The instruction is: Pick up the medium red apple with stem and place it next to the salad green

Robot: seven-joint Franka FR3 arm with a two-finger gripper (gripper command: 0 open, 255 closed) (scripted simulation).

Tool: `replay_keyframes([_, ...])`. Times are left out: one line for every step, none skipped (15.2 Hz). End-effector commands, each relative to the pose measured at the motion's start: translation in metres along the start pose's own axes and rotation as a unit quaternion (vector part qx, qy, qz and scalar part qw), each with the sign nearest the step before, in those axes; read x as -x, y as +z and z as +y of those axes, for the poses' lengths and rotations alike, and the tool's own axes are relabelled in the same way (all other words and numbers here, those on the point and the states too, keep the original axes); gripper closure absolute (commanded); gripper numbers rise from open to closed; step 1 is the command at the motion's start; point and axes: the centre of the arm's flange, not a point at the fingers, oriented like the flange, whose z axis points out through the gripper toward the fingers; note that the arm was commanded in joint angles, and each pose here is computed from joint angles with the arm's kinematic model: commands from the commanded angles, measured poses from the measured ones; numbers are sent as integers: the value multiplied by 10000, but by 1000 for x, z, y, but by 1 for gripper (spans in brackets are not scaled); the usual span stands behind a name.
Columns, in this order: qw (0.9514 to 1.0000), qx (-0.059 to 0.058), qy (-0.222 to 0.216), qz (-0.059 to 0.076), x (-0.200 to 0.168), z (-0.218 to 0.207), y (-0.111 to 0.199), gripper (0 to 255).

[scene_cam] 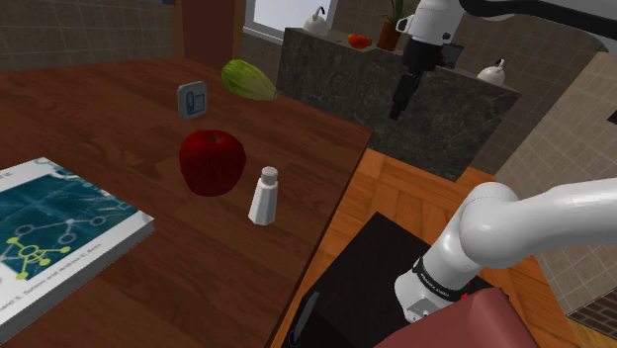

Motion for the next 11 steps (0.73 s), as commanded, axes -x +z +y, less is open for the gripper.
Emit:
replay_keyframes([10000, 0, 0, 0, 0, 0, 0, 0])
replay_keyframes([9999, -14, -80, 74, -7, -9, 2, 0])
replay_keyframes([9998, -27, -160, 148, -14, -18, 3, 0])
replay_keyframes([9995, -41, -241, 222, -21, -27, 5, 0])
replay_keyframes([9990, -54, -321, 296, -27, -36, 6, 0])
replay_keyframes([9985, -68, -401, 370, -34, -45, 8, 0])
replay_keyframes([9978, -81, -481, 443, -40, -54, 9, 0])
replay_keyframes([9970, -95, -561, 517, -46, -64, 10, 0])
replay_keyframes([9961, -108, -641, 591, -53, -73, 11, 0])
replay_keyframes([9951, -122, -721, 664, -59, -83, 12, 0])
replay_keyframes([9940, -135, -800, 738, -64, -93, 12, 0])
